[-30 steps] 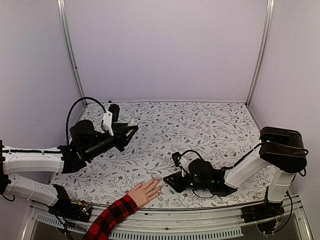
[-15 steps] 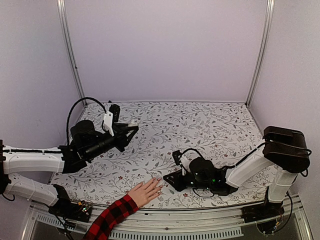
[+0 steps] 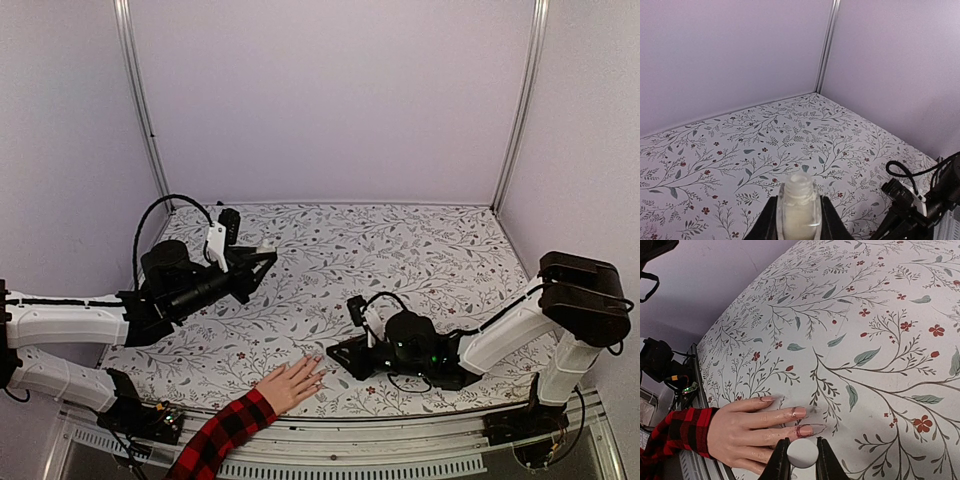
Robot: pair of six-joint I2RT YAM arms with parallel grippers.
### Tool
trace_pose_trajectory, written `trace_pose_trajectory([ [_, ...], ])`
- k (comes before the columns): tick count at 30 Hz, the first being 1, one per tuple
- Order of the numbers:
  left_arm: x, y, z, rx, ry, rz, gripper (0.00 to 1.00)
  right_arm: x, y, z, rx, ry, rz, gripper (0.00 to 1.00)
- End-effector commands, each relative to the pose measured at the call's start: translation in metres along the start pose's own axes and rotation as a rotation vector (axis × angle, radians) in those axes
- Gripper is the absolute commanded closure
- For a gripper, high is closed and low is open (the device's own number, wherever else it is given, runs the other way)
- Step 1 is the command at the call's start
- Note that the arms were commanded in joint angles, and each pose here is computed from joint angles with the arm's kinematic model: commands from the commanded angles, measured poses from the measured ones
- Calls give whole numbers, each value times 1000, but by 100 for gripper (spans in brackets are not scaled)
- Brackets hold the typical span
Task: Paint the nails
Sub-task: Paint the nail polish on the nail.
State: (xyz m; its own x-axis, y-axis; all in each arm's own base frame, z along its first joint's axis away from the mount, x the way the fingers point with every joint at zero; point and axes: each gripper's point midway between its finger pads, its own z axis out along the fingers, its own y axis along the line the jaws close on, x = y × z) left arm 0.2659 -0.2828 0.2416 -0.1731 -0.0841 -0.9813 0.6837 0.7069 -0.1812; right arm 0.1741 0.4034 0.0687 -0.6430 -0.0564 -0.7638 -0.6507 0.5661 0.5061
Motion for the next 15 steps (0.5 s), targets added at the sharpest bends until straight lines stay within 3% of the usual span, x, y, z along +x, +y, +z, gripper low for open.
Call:
trace_pose_trajectory([
  [1, -13, -5, 0, 17, -47, 7, 100, 0, 15, 1, -68, 3, -30, 100],
  [15, -12, -4, -1, 13, -46, 7, 100, 10, 12, 12, -59, 35, -32, 100],
])
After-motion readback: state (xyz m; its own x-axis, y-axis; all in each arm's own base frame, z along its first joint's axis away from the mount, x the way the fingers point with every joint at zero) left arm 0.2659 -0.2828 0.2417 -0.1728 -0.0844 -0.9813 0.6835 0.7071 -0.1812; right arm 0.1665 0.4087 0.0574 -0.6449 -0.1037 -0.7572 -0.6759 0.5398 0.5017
